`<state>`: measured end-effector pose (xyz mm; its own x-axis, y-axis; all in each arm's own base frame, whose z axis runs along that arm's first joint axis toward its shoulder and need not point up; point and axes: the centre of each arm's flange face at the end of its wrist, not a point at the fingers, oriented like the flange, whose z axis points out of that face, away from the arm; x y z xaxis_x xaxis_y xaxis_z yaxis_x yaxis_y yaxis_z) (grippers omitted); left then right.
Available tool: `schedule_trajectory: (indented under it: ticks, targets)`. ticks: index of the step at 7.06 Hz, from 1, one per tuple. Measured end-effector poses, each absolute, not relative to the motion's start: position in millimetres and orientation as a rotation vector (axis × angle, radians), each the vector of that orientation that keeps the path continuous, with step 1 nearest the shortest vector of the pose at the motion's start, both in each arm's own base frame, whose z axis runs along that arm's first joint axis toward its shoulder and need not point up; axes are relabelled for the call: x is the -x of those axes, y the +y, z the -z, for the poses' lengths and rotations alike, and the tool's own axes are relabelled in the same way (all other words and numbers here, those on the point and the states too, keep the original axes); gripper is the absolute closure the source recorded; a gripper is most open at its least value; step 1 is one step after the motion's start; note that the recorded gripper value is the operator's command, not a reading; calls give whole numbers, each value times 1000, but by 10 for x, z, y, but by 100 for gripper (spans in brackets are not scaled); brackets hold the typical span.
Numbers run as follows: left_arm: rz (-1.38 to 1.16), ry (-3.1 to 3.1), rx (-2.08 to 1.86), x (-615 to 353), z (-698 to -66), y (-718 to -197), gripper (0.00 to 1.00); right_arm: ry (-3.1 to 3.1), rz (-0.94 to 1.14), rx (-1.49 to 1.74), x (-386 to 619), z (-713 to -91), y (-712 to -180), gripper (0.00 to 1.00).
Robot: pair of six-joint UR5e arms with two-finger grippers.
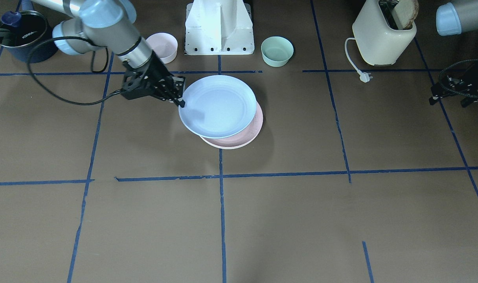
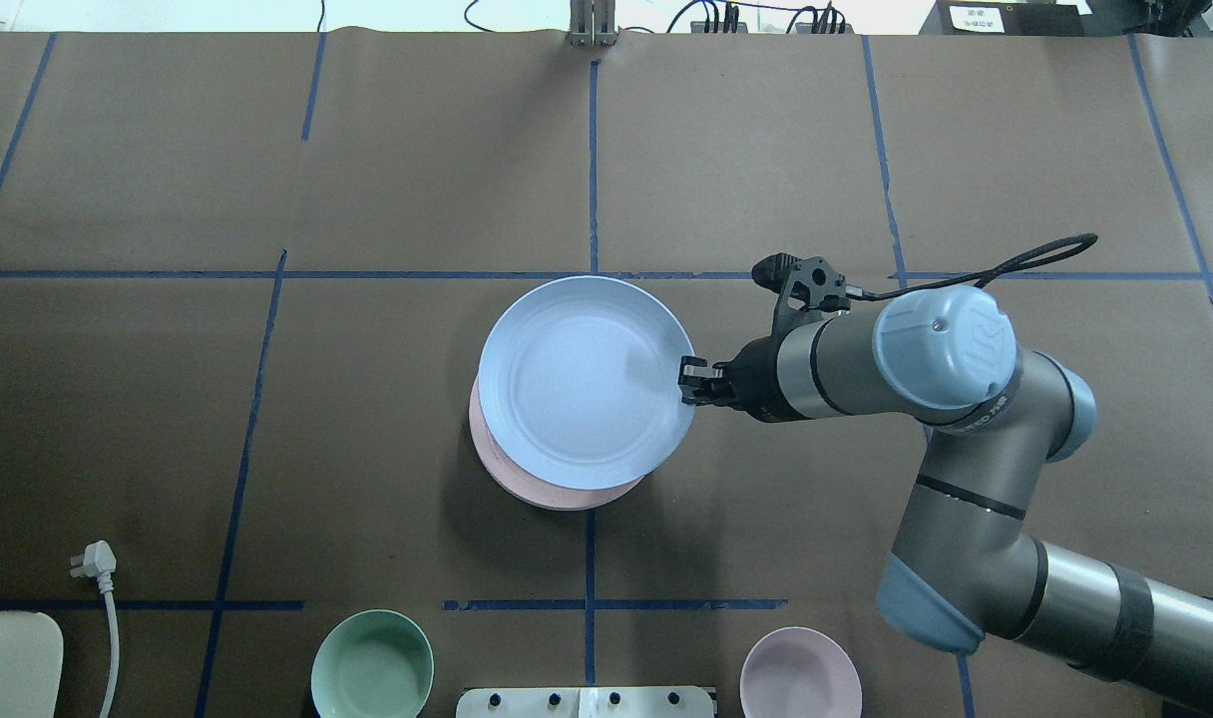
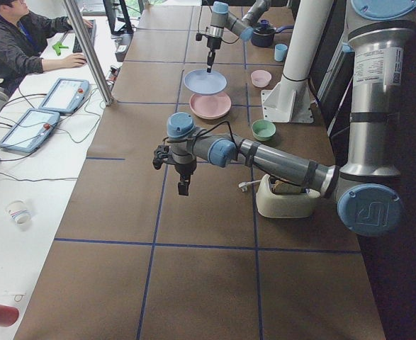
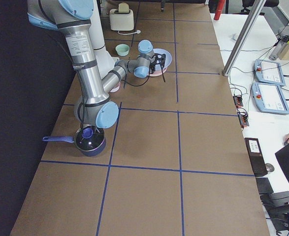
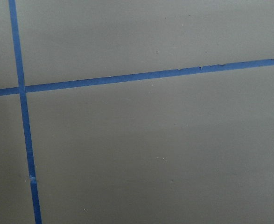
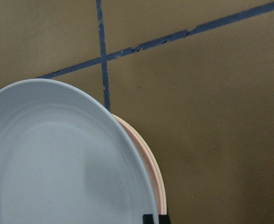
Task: Stack three plates with pink and blue
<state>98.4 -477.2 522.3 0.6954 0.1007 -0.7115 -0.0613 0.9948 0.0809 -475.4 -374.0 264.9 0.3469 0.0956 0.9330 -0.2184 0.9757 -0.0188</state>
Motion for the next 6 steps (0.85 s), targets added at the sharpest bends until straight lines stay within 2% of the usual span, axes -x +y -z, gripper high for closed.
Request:
schedule_trajectory:
  ticks: [2, 3, 4, 5, 6]
  targets:
    - [-102, 799, -45, -965, -5326, -4787, 0, -1169, -201, -109, 4932, -2508, -3660, 99]
    - [-105, 798, -42, -962, -5358, -4791, 0, -1160, -201, -106, 4962, -2504, -3652, 86]
    - [-106, 797, -40, -961, -5378, -4793, 0, -1152, -200, -105, 4987, -2521, -3659, 5]
    - [-106, 797, -39, -959, -5385, -4794, 0, -1146, -200, -104, 5009, -2544, -3669, 0]
    - [-106, 797, -39, -959, -5387, -4794, 0, -1144, -201, -104, 5015, -2549, -3680, 0]
